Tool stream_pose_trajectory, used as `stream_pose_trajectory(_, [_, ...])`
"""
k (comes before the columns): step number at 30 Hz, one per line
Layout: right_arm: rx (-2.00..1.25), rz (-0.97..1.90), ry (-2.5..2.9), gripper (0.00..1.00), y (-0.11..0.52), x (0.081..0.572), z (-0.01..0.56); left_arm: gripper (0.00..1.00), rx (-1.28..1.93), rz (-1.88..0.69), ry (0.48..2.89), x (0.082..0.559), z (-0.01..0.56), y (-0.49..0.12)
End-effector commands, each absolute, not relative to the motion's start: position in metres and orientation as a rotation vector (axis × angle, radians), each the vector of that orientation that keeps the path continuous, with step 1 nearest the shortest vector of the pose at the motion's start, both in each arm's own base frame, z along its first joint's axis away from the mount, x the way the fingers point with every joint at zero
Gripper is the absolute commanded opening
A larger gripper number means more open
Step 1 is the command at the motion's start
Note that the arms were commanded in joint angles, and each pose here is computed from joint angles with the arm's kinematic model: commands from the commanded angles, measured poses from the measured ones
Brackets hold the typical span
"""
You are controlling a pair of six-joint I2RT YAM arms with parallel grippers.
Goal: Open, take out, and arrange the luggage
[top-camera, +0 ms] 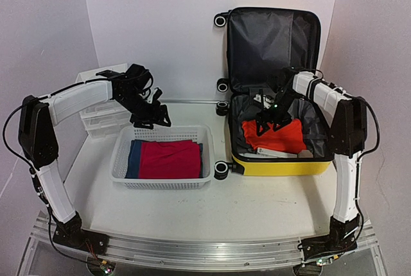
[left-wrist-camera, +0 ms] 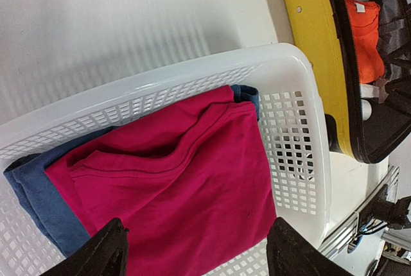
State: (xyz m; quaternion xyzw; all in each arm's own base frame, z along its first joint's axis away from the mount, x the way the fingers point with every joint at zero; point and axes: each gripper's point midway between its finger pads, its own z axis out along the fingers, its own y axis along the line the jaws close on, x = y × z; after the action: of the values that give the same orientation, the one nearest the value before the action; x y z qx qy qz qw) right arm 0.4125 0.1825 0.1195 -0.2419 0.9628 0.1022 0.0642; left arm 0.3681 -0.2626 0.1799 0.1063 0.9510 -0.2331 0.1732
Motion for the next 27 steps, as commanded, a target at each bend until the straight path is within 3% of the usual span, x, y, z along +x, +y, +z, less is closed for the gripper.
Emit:
stream_pose_trajectory(1, [-0.983,0.196,2.802,0.82,0.192,0.426,0.118,0.75,0.286,-0.723,2.607,0.371,0.214,-0.267])
stream_pose_trajectory(4, [-1.056,0.19,2.78,0.71,0.199,0.43,0.114,0.74,0.291,-0.747,2.599,0.37,0.219,-0.27])
stream_pose_trajectory(12, [-1.103,0.023,2.806,0.76,0.206,0.437,0.087,0.74,0.335,-0.817,2.597,0.362,0.225,-0.276])
stream_pose_trajectory(17, [-0.901,0.056,2.821,0.7,0.215,0.454,0.087,0.75,0.355,-0.808,2.602,0.361,0.225,-0.276])
stream_pose_trajectory(22, [-0.453,0.166,2.769,0.8,0.233,0.488,0.083,0.75,0.379,-0.79,2.601,0.364,0.226,-0.276])
stream_pose_trajectory(27, [-0.283,0.125,2.706,0.86,0.233,0.515,0.069,0.75,0.4,-0.757,2.595,0.364,0.229,-0.272])
